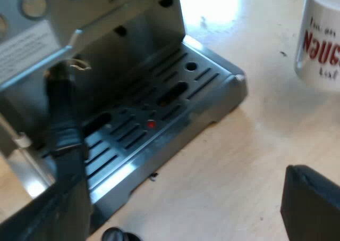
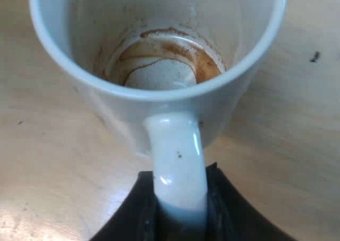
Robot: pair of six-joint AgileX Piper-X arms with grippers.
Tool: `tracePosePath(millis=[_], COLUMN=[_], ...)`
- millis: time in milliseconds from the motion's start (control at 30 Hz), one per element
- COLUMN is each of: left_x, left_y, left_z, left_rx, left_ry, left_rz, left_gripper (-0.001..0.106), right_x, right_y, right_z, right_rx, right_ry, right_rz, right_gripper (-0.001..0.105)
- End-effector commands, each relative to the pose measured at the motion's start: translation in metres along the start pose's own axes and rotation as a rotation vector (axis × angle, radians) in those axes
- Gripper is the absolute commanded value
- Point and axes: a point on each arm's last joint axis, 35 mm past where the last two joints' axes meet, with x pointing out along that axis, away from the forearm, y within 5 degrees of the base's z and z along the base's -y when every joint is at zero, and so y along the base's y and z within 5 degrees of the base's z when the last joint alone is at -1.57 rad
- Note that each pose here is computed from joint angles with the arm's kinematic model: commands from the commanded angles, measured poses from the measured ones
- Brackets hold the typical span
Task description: Place mug into machine
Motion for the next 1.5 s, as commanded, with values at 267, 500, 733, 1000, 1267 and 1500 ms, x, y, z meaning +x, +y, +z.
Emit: tracePosePath(millis=[267,500,733,1000,1267,1500], left_x=[-0.006,-0.01,0.004,0.024,0.033,0.033], left_y=[0.017,0.035,0.039,0.043,0.047,0.048], left_z=[-0.021,-0.025,-0.043,-0.063,-0.071,-0.068], left_rx=[-0.067,-0.02,-0.016,-0.073,-0.079,-0.068], left_ry=[-0.001,-0.015,0.004,-0.04,-0.026,-0.053], left_rz=[0.1,0.099,0.074,-0.019,0.011,0.037], left_gripper=[0.102,0.102,0.102,0.102,0.102,0.102], right_x=[0.009,0.017,0.022,0.023,0.023,0.023], right_y=[0.024,0.027,0.028,0.028,0.028,0.028], right_z=[0.041,0.054,0.065,0.066,0.066,0.068], right_rx=[-0.026,-0.016,-0.015,-0.01,-0.007,-0.005], right_ry=[-0.083,-0.097,-0.103,-0.109,-0.109,-0.124], right_rz=[0.039,0.039,0.039,0.039,0.04,0.04], right_gripper=[0.0,0.0,0.0,0.0,0.0,0.0])
